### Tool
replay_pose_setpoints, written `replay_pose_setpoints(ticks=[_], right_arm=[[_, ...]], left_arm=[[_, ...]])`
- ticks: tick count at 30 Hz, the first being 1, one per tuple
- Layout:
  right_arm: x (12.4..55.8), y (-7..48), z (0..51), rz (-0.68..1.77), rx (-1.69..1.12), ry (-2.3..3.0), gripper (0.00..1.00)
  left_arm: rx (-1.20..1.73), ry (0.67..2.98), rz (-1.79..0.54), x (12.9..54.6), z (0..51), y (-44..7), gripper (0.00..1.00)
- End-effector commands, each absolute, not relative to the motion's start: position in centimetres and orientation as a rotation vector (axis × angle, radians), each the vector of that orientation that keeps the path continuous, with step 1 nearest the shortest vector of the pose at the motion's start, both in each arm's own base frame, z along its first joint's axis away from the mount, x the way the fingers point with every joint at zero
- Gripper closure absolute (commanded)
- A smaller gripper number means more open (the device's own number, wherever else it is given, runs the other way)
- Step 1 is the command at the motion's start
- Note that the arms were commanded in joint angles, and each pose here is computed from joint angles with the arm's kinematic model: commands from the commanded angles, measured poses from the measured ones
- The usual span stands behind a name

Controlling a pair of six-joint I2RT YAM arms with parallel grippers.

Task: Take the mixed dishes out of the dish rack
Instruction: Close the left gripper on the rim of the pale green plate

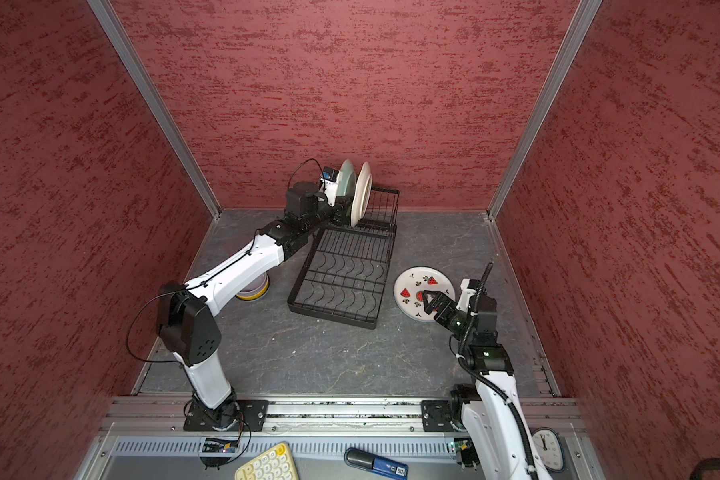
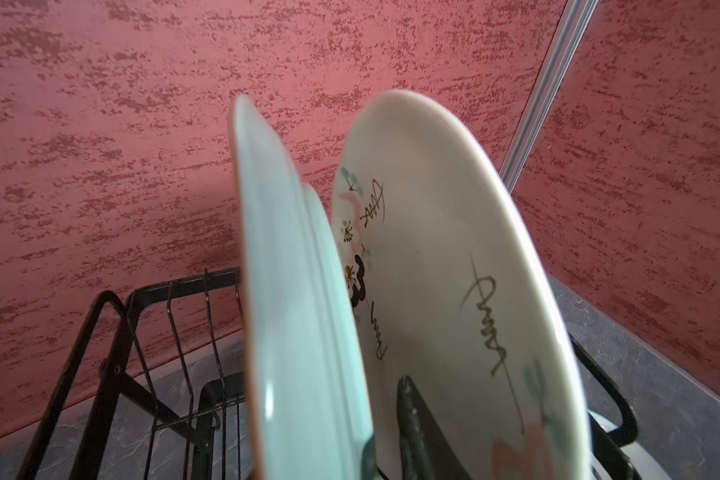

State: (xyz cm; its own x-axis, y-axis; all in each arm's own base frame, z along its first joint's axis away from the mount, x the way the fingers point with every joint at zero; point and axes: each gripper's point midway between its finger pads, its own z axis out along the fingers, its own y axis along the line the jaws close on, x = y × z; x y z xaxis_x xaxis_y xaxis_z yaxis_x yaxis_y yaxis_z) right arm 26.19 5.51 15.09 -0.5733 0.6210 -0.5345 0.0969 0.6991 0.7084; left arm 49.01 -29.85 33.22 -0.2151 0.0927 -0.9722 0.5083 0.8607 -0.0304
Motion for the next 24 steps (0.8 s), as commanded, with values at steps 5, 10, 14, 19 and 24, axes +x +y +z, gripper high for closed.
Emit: replay_pose_setpoints(ticks=[5, 10, 14, 19, 24], right_arm=[[26.1, 5.0, 15.3, 0.777, 0.569, 2.084, 0.01], [26.0, 4.8, 15.1, 0.767, 0.576, 2.082, 0.01], [26.2, 4.9, 15.0, 0.774, 0.578, 2.08, 0.01], [26.4, 5.0, 14.7, 0.787, 0.581, 2.083, 0.01], [26.5, 5.0, 14.4, 0.783, 0.585, 2.094, 0.01]], left_arm=[[0.447, 1.71, -0.34, 49.3, 33.5, -29.4, 0.77], [0.454, 1.7, -0.318, 49.4, 33.7, -29.3, 0.78], [0.456, 1.666, -0.311, 49.3, 34.5, -29.1, 0.78], [0.463, 1.636, -0.296, 49.1, 35.6, -29.0, 0.78], [0.468, 1.632, -0.281, 49.2, 35.8, -28.8, 0.78]])
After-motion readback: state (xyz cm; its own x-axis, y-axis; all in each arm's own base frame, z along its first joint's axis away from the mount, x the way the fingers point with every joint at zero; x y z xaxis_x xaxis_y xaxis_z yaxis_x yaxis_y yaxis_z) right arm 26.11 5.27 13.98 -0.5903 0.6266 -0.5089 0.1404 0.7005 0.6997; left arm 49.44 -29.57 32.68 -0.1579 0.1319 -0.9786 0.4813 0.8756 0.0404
